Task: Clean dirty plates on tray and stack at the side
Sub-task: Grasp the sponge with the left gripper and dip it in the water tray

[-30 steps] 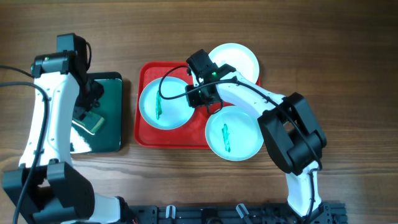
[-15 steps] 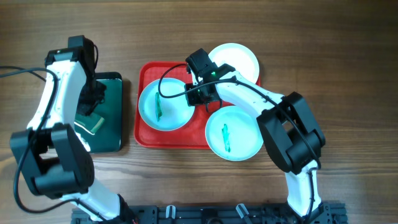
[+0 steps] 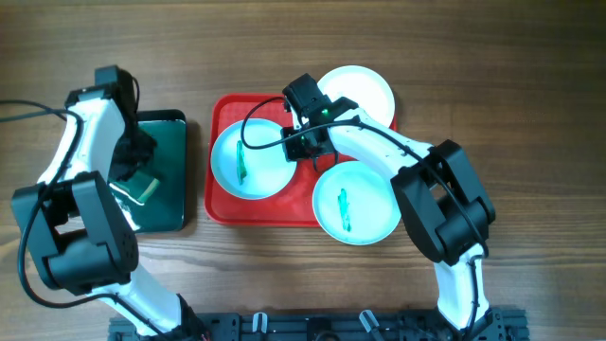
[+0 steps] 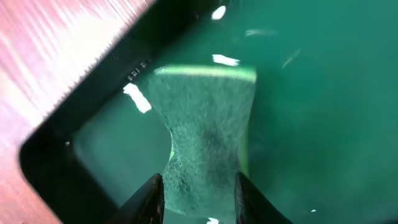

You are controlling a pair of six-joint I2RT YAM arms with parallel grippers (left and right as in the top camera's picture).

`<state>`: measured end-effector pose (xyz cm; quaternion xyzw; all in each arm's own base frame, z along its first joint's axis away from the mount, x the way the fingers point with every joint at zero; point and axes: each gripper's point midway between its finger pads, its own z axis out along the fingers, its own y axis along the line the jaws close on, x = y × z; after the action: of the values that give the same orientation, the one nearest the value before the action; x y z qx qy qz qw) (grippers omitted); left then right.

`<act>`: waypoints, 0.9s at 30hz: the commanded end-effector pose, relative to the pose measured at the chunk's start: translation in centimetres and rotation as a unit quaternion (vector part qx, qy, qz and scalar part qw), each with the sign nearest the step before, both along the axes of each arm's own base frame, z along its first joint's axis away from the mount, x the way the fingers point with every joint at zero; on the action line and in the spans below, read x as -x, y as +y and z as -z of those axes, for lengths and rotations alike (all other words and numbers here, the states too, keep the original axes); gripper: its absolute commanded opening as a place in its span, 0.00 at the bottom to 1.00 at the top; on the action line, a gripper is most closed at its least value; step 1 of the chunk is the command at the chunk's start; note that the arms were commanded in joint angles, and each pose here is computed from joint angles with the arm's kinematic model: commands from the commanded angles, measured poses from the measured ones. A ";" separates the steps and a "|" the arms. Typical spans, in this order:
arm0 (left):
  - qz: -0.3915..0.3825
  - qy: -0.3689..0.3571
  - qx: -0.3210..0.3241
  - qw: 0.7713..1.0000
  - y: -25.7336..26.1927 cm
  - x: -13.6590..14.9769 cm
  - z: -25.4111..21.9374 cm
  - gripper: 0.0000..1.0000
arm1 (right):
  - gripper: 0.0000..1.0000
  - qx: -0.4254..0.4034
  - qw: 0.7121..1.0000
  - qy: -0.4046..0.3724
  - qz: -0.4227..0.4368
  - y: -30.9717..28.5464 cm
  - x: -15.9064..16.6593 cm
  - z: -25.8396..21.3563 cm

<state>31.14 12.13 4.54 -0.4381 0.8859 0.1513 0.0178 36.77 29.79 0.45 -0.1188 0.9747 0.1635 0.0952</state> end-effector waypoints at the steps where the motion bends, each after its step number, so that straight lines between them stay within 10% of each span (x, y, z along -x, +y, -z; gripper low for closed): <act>1: 0.030 0.031 0.057 0.997 -0.5 2.0 2.7 0.32 | 0.04 0.027 1.000 0.004 0.002 -0.7 -0.1 1.8; 16: 0.052 -0.040 0.126 0.990 0.1 0.1 3.8 0.25 | 0.04 0.026 1.000 0.003 0.003 -0.6 -0.2 1.8; 27: 0.066 -0.037 0.111 0.991 0.8 -0.9 -0.7 0.43 | 0.04 0.026 1.000 0.003 0.003 -0.6 -0.2 1.8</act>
<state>31.93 12.59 4.74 -0.3922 0.9195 0.0264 0.0038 36.79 29.80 0.45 -0.1188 0.9747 0.1635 0.0956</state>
